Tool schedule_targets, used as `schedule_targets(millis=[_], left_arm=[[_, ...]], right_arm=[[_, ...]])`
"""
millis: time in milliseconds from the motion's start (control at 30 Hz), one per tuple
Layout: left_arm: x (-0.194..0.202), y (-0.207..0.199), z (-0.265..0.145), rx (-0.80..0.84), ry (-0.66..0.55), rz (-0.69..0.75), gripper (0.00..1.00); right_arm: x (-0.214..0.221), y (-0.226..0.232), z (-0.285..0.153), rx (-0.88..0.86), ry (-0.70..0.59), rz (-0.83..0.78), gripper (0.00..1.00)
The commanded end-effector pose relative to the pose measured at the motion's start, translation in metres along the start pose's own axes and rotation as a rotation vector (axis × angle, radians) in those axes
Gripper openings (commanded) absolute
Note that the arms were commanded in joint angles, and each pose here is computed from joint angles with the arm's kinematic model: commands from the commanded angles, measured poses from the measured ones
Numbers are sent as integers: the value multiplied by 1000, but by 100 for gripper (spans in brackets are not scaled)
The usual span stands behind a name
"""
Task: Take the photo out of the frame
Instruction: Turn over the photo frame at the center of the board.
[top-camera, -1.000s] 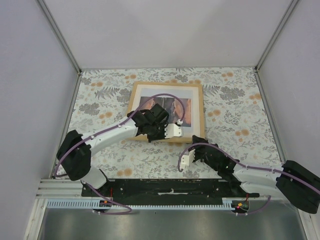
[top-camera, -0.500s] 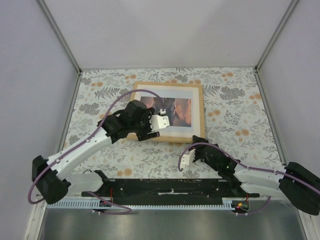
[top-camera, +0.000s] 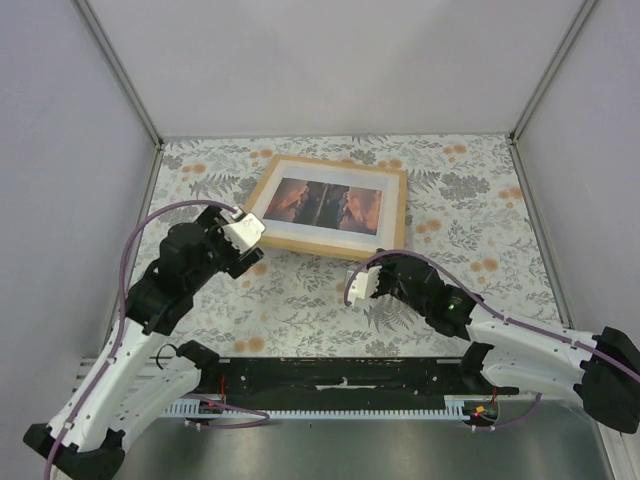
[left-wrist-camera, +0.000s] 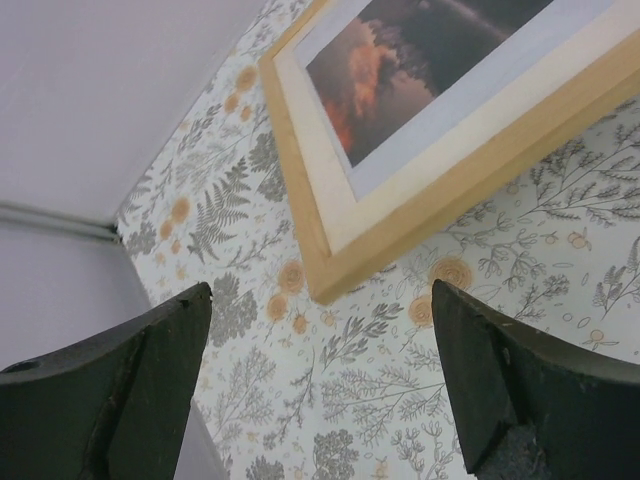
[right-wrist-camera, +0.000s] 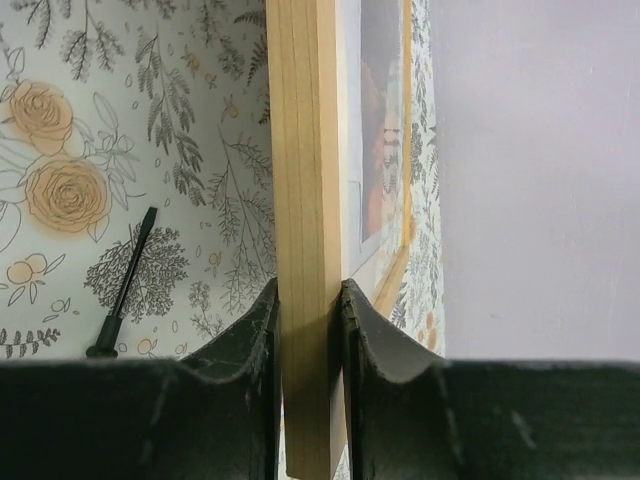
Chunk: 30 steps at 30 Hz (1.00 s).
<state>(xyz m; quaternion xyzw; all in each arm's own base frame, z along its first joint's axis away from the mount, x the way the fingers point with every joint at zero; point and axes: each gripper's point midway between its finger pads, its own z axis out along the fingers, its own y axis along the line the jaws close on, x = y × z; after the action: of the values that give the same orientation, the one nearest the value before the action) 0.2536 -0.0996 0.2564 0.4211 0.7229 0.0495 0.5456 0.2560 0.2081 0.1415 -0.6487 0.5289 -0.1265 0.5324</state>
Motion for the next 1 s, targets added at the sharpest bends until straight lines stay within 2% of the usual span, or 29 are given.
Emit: schedule_targets(millis=[0, 100, 300, 633, 967], left_arm=[[9, 21, -22, -156, -44, -111, 97], [16, 29, -37, -216, -64, -158, 97], [20, 23, -50, -221, -123, -232, 97], [15, 9, -50, -136, -185, -236, 97], [6, 4, -40, -59, -185, -230, 95]], right_arm=[[-15, -47, -13, 96, -4, 178, 0], [-19, -60, -21, 124, -32, 241, 0], [-21, -65, -23, 124, -76, 347, 0], [-11, -81, -49, 94, -105, 513, 0], [3, -84, -45, 25, -9, 552, 0]])
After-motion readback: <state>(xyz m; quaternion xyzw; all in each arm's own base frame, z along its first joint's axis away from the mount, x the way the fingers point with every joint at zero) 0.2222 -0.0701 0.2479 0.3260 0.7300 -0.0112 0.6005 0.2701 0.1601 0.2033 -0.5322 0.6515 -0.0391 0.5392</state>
